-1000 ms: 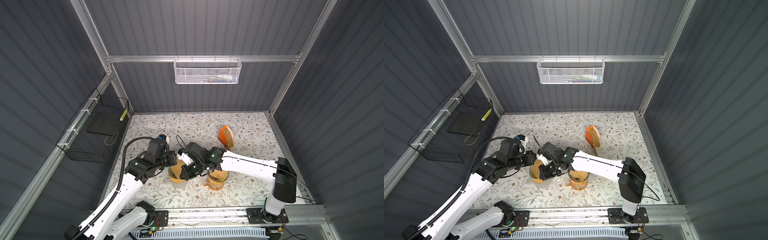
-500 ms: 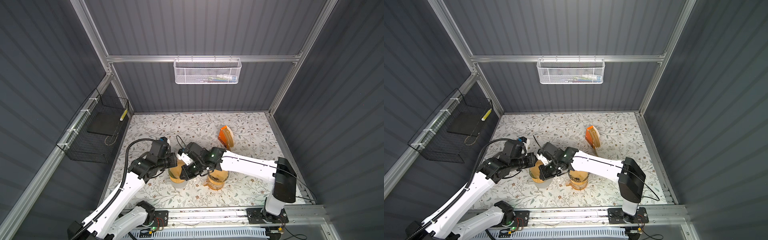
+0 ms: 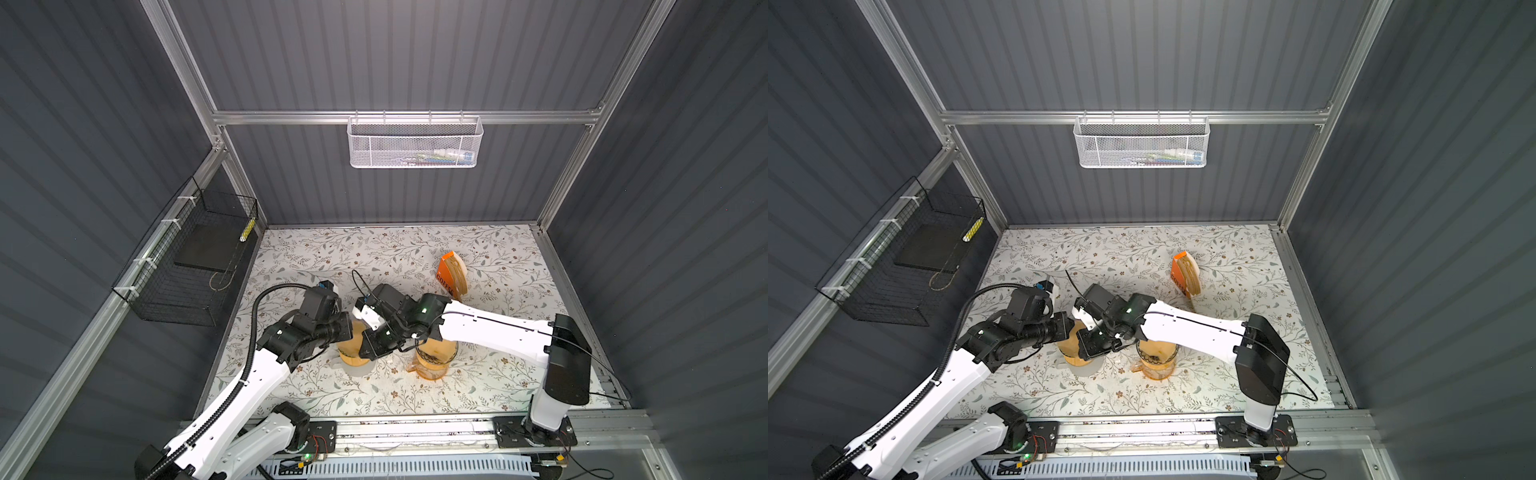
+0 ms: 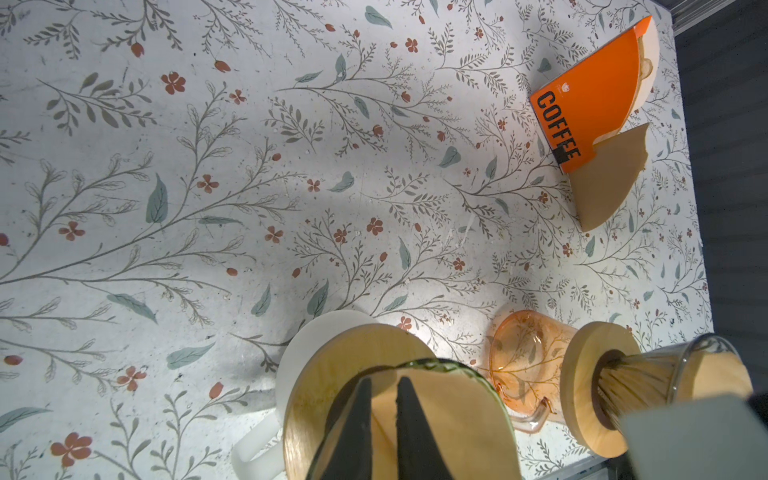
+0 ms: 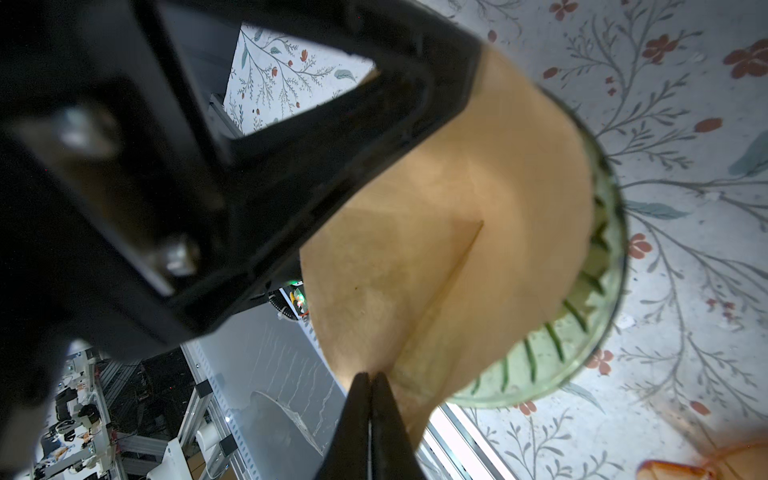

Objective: Place the coffee filter in the dripper

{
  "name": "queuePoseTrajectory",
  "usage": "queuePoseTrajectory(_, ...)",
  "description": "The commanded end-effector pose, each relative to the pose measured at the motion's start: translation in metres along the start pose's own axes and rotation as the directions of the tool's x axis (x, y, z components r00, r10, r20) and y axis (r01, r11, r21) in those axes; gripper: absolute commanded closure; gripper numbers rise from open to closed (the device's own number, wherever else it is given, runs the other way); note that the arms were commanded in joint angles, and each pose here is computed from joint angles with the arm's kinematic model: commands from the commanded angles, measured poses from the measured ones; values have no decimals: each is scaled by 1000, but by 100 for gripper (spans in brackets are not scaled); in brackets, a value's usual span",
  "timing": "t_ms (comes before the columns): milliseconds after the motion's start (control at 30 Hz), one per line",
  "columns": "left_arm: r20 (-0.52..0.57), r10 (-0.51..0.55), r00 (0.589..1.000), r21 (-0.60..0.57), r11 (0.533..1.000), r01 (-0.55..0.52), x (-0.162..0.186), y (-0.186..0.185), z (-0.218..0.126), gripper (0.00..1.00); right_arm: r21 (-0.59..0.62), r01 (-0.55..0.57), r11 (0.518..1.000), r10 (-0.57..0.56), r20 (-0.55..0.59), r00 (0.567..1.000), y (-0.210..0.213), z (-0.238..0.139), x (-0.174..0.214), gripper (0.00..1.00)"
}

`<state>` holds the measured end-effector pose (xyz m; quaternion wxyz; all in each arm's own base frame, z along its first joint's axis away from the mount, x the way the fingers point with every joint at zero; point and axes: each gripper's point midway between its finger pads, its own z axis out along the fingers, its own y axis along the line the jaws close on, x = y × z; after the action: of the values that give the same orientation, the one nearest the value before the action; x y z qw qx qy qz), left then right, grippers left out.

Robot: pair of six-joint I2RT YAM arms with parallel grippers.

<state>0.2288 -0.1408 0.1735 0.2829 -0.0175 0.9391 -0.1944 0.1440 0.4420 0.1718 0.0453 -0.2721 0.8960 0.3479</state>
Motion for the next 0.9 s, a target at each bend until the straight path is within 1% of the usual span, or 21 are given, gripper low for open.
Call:
queuePoseTrajectory(0,6,12,1000,-21,1000,-12,4,7,-2,85,24,-7,1000,8,-8,1000,0,0,-2,92)
queuePoseTrajectory(267,2,10,1000,-20,1000,-10,6,7,0,85,50,-10,999,11,-18,1000,-5,1,-1,92)
queuePoseTrajectory(700,7,8,1000,5,1000,-8,1,0,-4,85,50,-7,999,8,-22,1000,-4,2,-2,92)
queuePoseTrajectory(867,25,7,1000,30,1000,-8,-6,-7,-14,85,50,12,999,-12,-2,1000,0,-5,-6,92)
